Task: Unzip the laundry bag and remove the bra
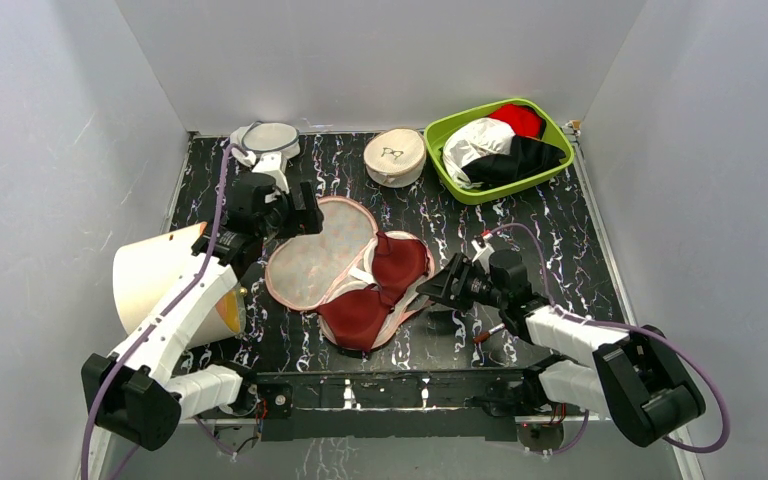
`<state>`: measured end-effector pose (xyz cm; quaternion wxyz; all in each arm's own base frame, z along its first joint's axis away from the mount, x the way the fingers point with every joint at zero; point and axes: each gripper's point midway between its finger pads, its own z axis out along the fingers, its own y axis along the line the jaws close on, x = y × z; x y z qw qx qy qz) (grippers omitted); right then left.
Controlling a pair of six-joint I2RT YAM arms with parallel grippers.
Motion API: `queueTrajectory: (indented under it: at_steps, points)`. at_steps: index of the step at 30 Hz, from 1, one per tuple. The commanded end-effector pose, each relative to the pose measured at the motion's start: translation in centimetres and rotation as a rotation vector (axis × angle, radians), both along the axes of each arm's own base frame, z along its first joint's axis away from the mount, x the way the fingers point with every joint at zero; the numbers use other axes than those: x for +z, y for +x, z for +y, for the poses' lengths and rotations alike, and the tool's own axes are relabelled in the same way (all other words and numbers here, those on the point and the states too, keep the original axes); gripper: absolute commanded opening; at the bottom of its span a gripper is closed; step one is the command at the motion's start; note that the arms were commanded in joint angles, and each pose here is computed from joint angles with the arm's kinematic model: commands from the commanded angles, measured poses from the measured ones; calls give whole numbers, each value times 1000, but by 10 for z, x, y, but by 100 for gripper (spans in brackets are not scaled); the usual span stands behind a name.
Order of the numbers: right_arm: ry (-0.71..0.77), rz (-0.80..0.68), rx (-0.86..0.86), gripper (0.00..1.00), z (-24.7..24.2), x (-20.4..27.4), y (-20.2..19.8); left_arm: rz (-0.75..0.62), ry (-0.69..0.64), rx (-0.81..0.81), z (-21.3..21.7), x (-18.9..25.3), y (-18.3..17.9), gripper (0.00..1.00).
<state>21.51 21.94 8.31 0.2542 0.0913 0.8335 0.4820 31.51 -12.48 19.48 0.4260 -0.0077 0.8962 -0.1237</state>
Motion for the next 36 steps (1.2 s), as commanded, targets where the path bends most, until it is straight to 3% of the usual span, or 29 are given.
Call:
queueTrajectory:
  at_steps: [1, 9, 14, 25, 36]
  points:
    - [58, -69, -7, 56, 11, 28, 20, -152, -78, -38, -15, 48, 18, 98]
    - [85, -13, -71, 50, 14, 23, 36, -320, -260, -236, -69, 116, 46, 98]
    - [99, -39, -126, 47, 16, 35, 59, -447, -270, -334, -89, 149, 64, 98]
    - [12, -76, -222, 46, -9, 32, 94, -472, 34, -464, -101, 83, 46, 98]
    - [-69, -19, -127, 43, 3, 7, 116, -478, 13, -471, -105, 84, 41, 98]
